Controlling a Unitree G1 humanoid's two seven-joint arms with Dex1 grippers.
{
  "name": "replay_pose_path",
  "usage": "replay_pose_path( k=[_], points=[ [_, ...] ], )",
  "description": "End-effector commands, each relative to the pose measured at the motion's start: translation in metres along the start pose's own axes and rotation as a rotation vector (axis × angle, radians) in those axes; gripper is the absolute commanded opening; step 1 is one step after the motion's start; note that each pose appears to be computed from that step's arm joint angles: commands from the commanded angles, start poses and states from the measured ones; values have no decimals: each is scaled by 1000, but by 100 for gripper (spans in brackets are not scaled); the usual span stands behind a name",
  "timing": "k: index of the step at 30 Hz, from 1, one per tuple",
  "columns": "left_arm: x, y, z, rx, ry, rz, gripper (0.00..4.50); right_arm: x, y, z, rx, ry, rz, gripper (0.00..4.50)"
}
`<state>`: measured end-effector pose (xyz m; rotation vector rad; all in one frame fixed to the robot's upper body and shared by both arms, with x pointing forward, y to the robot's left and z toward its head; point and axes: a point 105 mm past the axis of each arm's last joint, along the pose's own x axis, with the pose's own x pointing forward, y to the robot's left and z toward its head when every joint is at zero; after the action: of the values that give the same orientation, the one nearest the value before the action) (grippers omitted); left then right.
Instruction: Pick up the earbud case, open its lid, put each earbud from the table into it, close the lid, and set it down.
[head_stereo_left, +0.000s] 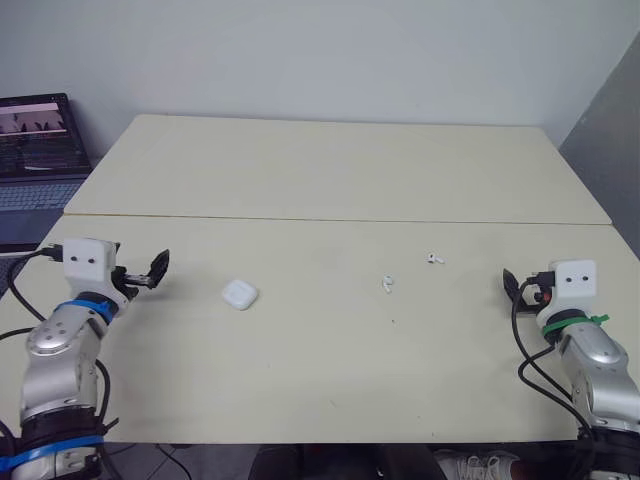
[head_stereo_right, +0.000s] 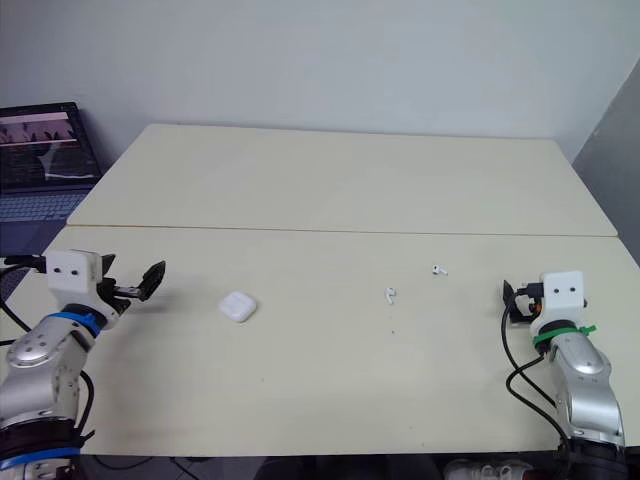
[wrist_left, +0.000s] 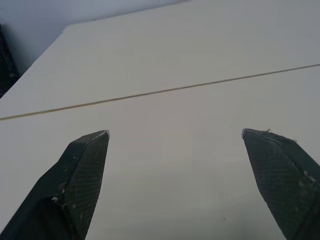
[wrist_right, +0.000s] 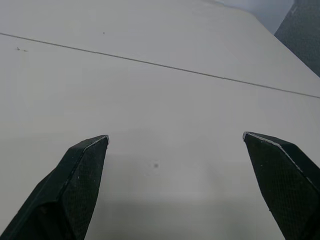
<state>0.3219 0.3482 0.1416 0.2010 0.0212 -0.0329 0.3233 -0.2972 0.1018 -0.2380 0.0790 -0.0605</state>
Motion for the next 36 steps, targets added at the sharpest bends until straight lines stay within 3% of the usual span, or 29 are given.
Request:
replay_pose_path(
  k=[1,5,10,15,19,31,36],
  points=[
    [-10,-14,40,4,-69,-141,447,12,10,35,-16,-120,103,450],
    [-22,-49,52,-21,-25,-334,447,21,37,64,-5,-193,299,450],
    [-35,-101,42,-6,102,-569,447,16,102,99,-10,-256,715,450],
    [-28,-114,15,24,196,-624,447,-8,162,129,-5,-290,1073,450],
    [-22,-114,-11,46,257,-633,447,-31,192,142,-43,-300,1256,450],
    [-10,-118,-36,29,306,-664,447,-52,200,140,-120,-275,1355,450],
    [-19,-120,-38,45,318,-700,327,-48,192,137,-125,-254,1326,450]
  ],
)
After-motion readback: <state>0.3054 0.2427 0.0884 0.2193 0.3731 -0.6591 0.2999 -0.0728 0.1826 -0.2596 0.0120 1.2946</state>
